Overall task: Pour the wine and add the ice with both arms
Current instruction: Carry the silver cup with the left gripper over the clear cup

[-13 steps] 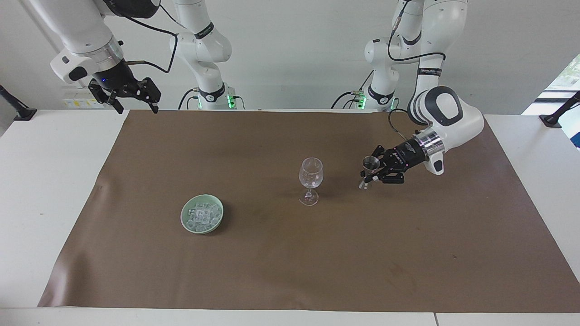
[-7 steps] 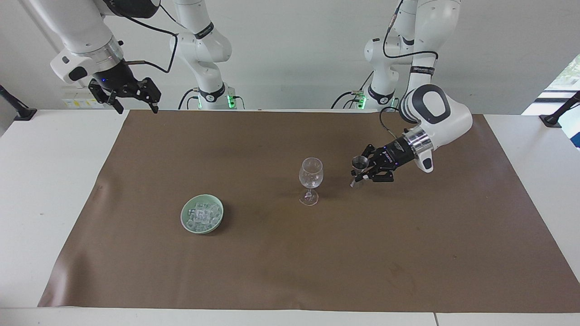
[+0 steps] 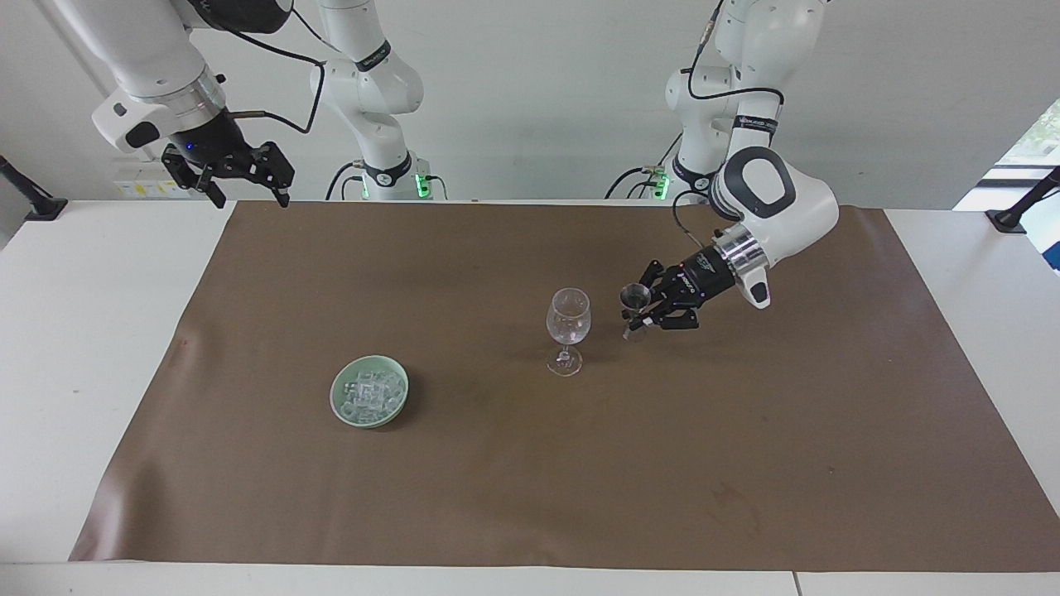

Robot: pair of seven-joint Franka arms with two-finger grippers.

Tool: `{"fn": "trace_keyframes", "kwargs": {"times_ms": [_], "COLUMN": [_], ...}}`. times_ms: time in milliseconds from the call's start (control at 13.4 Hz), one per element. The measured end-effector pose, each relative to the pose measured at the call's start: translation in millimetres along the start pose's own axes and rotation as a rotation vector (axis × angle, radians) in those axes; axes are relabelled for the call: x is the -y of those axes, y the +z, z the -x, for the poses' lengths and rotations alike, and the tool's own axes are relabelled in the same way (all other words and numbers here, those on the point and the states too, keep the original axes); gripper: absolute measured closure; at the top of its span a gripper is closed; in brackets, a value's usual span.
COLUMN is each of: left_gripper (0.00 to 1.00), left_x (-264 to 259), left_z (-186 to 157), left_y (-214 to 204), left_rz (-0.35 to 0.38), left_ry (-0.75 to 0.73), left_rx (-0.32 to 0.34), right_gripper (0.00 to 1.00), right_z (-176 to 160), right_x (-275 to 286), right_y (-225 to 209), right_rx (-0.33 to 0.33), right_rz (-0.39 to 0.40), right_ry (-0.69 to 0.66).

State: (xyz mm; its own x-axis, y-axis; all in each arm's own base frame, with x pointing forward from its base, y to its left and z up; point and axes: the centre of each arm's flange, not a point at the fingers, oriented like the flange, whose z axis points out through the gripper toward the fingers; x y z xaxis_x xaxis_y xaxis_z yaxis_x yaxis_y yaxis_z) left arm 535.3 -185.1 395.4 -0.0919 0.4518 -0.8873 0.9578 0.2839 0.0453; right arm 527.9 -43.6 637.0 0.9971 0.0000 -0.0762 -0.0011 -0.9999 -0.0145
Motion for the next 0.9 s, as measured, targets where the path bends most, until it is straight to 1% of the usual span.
{"fn": "trace_keyframes", "kwargs": {"times_ms": [149, 522, 896], "left_gripper": [0.79, 0.79, 0.79], "left_x": [4, 11, 14], "left_z": [6, 10, 18], "left_y": [3, 11, 9], "left_rz": [0.002, -0.029, -0.036], "left_ry": [0.018, 0.089, 0.13], "left_rx": [-0.012, -0.074, -0.095], "right_gripper": [0.0, 0.0, 0.0], "right_z": [0, 0, 0], "right_x": [0, 0, 0], "right_y": [0, 0, 0], "right_rx": [0.0, 0.0, 0.0], "right_rz": [0.0, 0.0, 0.0], "right_ry": [0.0, 0.0, 0.0]}}
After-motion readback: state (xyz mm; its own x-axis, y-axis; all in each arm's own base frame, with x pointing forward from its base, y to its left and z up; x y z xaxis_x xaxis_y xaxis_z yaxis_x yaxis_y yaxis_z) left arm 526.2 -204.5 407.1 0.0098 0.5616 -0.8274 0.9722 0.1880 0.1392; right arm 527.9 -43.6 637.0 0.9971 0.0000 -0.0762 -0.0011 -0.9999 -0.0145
